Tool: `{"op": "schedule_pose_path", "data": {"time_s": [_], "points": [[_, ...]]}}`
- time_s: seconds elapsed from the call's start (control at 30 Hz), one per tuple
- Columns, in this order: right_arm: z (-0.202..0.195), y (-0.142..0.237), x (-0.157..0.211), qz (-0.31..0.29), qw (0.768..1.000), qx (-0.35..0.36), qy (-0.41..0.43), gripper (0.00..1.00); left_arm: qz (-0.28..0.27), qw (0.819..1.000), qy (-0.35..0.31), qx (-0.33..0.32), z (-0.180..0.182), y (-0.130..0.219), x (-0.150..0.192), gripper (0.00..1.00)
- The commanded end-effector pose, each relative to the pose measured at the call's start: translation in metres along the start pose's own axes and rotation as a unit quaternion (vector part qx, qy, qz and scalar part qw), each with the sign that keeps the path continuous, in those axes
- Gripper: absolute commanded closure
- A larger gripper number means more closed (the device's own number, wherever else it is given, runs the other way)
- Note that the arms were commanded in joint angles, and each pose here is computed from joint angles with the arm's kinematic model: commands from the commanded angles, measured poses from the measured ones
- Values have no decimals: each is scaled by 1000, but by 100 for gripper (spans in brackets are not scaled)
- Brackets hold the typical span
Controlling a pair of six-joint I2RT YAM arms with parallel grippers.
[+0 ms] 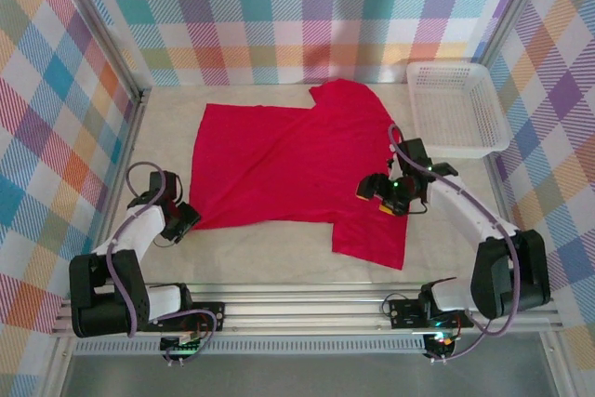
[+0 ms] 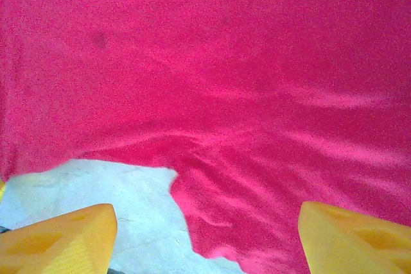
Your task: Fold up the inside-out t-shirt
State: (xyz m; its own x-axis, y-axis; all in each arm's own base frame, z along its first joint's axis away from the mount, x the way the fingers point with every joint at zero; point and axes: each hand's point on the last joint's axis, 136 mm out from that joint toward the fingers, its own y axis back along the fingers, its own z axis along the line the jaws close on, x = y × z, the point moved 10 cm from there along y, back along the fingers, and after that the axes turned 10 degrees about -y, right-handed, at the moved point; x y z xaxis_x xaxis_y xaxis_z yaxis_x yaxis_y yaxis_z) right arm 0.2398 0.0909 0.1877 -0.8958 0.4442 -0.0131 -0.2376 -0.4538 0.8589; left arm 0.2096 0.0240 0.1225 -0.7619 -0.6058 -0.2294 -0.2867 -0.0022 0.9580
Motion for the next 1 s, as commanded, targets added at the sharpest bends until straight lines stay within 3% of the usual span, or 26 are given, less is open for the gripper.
{"op": "schedule_pose_path", "data": {"time_s": [0.0,0.1,0.2,0.27,0.57,0.97], "points": [[-13,10,12,-2,999,36,0,25,2,1000,18,-7,5,-12,0,54],[-25,14,22,1,997,71,-10,26,1,1000,22,5,2,-13,-2,68],[-40,12,32,13,994,110,-21,27,-20,999,22,17,-2,-2,-9,90],[-49,8,38,32,989,142,-33,31,-39,999,20,22,-7,12,-17,98],[-67,-9,56,53,974,204,-88,47,-48,995,22,85,-24,32,-31,100],[-97,-8,76,13,957,237,-166,43,-45,993,5,111,-32,29,-39,99]]}}
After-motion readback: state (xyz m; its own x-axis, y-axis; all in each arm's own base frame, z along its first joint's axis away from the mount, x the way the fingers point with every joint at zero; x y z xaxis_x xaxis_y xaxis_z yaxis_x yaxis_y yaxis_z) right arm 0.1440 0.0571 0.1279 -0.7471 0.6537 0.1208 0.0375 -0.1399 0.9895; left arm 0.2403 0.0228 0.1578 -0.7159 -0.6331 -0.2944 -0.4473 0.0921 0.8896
